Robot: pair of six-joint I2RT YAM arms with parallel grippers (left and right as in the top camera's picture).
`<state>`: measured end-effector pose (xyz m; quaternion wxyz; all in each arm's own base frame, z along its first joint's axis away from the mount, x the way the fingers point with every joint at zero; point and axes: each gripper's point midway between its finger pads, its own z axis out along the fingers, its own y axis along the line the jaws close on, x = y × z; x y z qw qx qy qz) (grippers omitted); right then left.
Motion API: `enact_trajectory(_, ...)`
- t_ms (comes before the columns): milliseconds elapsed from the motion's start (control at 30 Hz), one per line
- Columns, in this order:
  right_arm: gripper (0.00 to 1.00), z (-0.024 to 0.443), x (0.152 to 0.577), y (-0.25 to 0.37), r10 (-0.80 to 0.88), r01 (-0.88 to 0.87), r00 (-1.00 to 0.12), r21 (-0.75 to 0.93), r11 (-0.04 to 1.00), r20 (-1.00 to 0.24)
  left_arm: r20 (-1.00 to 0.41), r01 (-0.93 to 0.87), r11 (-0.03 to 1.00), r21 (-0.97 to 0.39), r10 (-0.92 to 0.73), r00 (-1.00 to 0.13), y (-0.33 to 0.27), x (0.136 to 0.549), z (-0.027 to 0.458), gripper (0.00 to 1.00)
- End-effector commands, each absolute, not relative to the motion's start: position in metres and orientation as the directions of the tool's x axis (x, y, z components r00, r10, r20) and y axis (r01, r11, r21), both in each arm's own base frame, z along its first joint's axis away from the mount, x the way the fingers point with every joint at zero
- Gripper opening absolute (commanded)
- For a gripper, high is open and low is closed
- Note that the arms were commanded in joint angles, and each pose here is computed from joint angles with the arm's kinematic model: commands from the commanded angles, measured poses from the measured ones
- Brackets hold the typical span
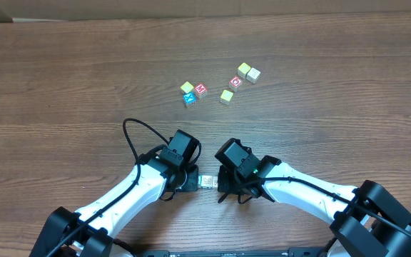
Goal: Flip 5 blocks
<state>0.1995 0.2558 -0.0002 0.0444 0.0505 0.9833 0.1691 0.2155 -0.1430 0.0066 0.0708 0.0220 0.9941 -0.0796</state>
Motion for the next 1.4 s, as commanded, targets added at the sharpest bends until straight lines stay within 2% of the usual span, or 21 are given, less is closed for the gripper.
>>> enact_trajectory(0, 0.04, -0.002, 0.189, 0.263, 0.136, 0.124, -0.991, 0.364, 0.923, -0.007, -0.148, 0.092, 0.981, -0.17, 0.067, -0.987, -0.147, 0.216, 0.005, 0.04)
enact_trajectory(767, 0.04, -0.003, 0.183, 0.262, 0.205, 0.21, -0.977, 0.359, 0.909, 0.053, -0.113, 0.059, 0.987, -0.148, 0.042, -0.993, -0.147, 0.221, -0.02, 0.04)
enact_trajectory(1367, 0.04, -0.002, 0.18, 0.264, 0.292, 0.311, -0.95, 0.359, 0.88, 0.108, -0.175, 0.056, 0.993, -0.106, 0.036, -0.984, -0.142, 0.234, -0.019, 0.04)
